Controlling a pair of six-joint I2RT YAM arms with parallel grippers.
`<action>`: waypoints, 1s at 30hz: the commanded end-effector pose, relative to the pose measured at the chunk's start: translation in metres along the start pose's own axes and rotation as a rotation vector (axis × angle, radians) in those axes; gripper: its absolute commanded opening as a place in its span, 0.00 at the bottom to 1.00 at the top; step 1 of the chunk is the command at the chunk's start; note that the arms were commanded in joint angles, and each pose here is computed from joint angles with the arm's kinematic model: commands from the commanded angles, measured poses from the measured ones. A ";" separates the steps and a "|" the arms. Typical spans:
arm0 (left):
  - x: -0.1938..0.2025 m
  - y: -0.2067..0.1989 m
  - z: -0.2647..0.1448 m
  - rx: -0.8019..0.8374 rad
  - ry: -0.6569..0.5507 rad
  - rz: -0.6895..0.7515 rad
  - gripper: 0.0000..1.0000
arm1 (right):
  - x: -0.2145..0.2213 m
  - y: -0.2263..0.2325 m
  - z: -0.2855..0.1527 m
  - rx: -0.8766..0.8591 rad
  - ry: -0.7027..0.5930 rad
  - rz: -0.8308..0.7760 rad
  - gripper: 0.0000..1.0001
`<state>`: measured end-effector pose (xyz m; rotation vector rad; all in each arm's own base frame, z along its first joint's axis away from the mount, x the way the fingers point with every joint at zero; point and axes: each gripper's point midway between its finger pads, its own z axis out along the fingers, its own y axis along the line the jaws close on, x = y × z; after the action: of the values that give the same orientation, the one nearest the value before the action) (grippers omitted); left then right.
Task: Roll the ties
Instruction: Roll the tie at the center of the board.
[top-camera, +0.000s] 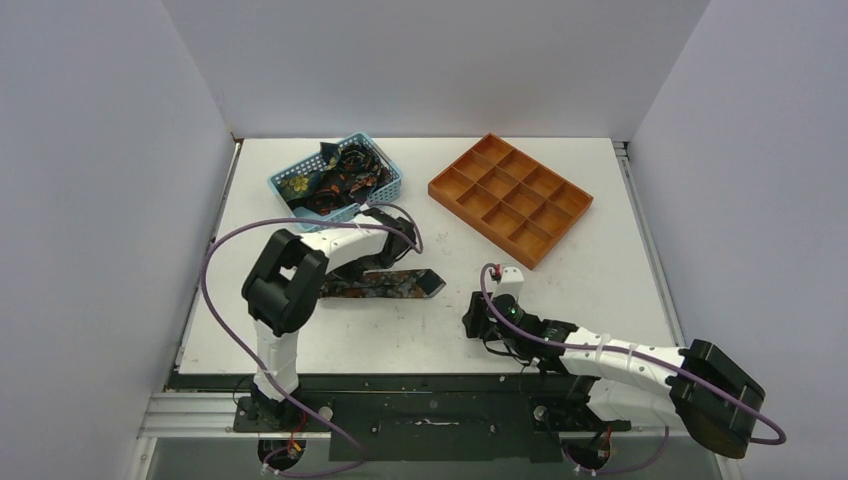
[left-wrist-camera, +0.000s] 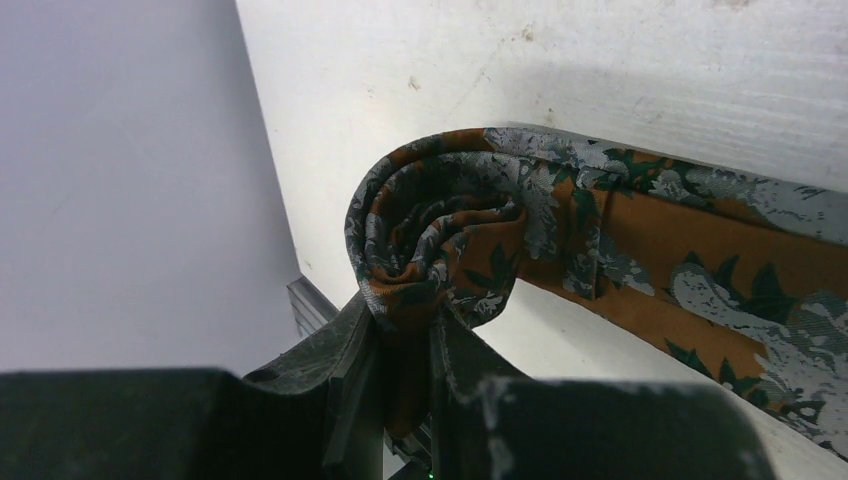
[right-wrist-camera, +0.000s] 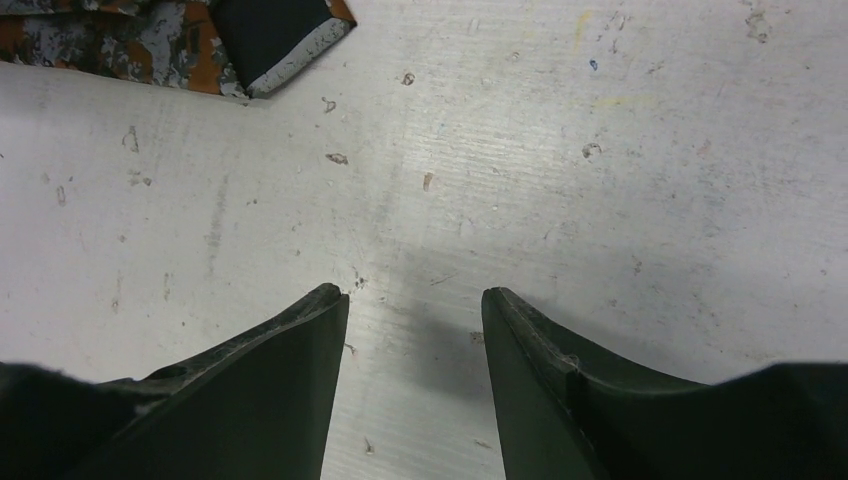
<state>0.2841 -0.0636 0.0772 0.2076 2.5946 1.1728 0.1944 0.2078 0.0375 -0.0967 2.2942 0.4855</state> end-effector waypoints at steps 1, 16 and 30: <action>-0.016 0.015 -0.019 -0.117 -0.072 0.013 0.00 | -0.003 -0.005 -0.002 0.016 -0.031 0.011 0.53; -0.007 -0.062 -0.016 -0.109 -0.086 0.108 0.06 | -0.005 -0.009 -0.009 0.016 -0.040 0.008 0.54; -0.024 -0.013 -0.014 -0.241 -0.152 0.086 0.00 | -0.004 -0.007 -0.006 0.010 -0.034 0.017 0.54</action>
<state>0.2935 -0.0934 0.0618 0.3885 2.3553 1.4488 0.1885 0.1979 0.0389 -0.0933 2.2919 0.4783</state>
